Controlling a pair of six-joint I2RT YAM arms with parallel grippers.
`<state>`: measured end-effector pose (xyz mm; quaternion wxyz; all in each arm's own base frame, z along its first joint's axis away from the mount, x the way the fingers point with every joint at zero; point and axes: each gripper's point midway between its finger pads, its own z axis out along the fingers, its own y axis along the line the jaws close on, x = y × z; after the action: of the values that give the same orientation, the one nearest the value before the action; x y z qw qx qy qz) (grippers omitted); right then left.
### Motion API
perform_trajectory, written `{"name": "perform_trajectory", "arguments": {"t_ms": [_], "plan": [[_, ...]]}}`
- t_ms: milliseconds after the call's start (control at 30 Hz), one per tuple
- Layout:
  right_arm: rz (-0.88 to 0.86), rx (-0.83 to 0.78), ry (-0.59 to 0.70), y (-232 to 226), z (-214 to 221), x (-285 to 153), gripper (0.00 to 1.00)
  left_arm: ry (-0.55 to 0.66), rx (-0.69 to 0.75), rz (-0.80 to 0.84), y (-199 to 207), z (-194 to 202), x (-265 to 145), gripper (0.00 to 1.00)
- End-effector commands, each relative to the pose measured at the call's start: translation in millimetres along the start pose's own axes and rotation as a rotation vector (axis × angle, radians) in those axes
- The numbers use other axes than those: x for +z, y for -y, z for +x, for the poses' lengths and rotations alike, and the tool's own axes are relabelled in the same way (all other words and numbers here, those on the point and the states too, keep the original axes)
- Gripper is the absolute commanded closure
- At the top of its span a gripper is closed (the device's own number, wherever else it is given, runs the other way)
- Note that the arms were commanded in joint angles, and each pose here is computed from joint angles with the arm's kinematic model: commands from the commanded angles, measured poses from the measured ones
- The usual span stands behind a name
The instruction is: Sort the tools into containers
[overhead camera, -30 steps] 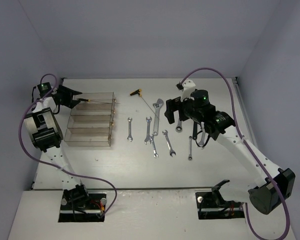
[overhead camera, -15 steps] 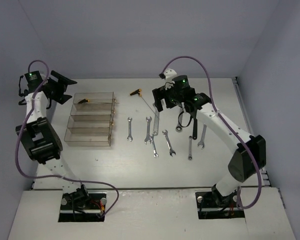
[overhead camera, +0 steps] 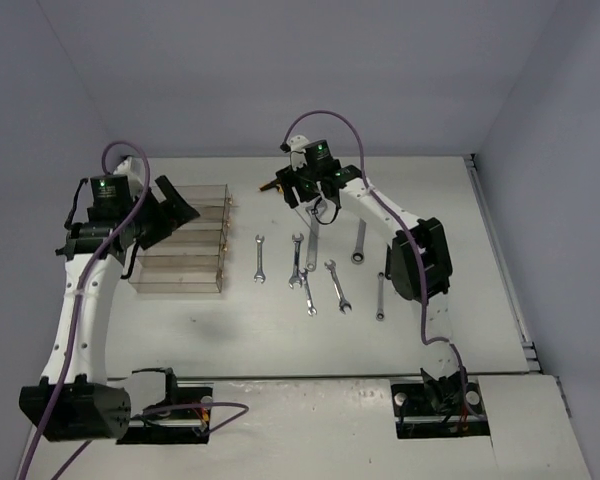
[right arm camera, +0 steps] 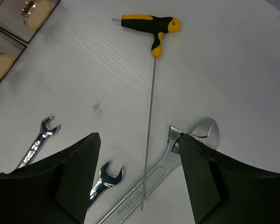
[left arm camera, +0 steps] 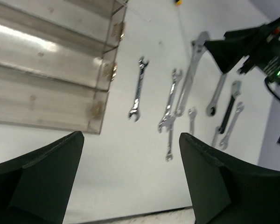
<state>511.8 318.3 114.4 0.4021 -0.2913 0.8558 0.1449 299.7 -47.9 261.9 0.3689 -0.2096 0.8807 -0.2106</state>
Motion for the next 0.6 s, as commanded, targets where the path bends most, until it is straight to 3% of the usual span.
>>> {"name": "perform_trajectory", "arguments": {"t_ms": [0,133,333,567], "plan": [[-0.005,-0.026,0.089,6,-32,16,0.35,0.01,0.123,-0.12,-27,20,-37,0.19],[0.009,-0.019,0.057,11,-15,41,0.36,-0.025,0.142,-0.152,-38,37,-37,0.19],[0.039,-0.017,0.019,18,5,64,0.48,-0.055,0.141,-0.142,-36,42,-32,0.19],[0.067,-0.024,-0.016,24,22,73,0.71,-0.06,0.158,-0.133,-31,38,-29,0.19]]}}
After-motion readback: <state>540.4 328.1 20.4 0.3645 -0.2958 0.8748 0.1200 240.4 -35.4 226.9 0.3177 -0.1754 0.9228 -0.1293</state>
